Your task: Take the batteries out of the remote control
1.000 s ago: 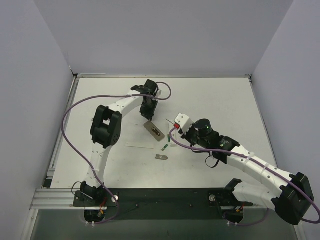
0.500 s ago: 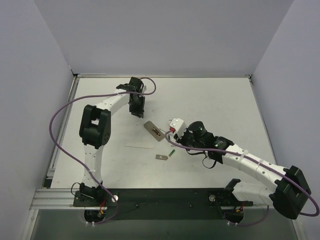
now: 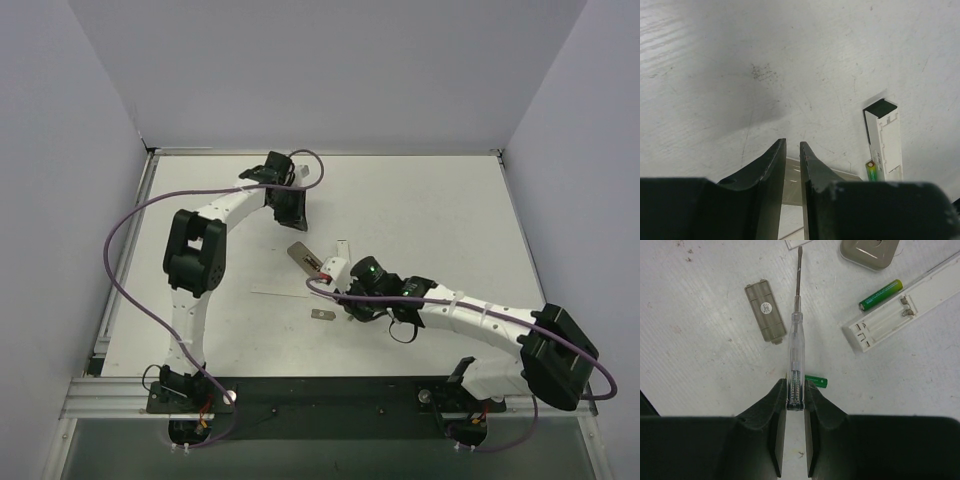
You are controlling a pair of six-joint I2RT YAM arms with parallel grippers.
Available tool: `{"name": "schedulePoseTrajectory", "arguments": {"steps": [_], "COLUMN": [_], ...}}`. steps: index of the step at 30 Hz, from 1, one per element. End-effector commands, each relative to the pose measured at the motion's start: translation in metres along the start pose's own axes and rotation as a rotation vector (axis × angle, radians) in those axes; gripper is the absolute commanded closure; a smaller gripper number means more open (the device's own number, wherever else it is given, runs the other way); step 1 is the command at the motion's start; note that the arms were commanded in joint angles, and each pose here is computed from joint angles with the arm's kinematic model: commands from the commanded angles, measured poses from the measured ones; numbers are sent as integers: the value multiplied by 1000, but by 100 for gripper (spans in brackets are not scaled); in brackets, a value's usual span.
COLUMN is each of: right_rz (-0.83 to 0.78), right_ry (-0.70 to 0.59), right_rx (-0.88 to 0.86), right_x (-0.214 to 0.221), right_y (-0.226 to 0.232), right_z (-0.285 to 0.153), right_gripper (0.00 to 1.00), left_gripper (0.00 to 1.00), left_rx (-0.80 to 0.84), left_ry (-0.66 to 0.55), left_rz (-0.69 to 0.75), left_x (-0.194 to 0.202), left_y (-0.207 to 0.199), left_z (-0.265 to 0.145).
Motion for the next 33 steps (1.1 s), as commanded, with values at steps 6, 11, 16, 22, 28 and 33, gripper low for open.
{"name": "schedulePoseTrajectory", "arguments": {"steps": [6, 11, 16, 22, 28, 33], "right_rz": [30, 65, 109, 130, 129, 119], "right_ry": [74, 84, 88, 88, 91, 87], "right_rx": [69, 122, 154, 162, 157, 147], "right_x": [-7, -9, -12, -12, -15, -18], "right_y": [-12, -28, -46, -61, -68, -70], "right_z": [14, 15, 13, 12, 16, 18], "right_gripper": [100, 100, 100, 100, 100, 100], "left_gripper": [72, 72, 73, 73, 73, 73], "left_rx": [-35, -93, -66, -39, 18, 78], "left_ry": [82, 114, 128, 126, 110, 114], "left_rz": [-12, -21, -32, -43, -66, -79], "left_x": [26, 39, 49, 54, 58, 67], "left_y": [13, 22, 17, 11, -1, -13], "left_z": [13, 8, 5, -2, -8, -10]}}
Point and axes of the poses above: each gripper's point midway between its finger pads, its own z axis out along the fingers, its own y axis along the line the jaws close on, x = y × z, the point moved 2 cm from there along -z, back along the fingers, and after that the axes turned 2 degrees about z, right-handed, at the moved point
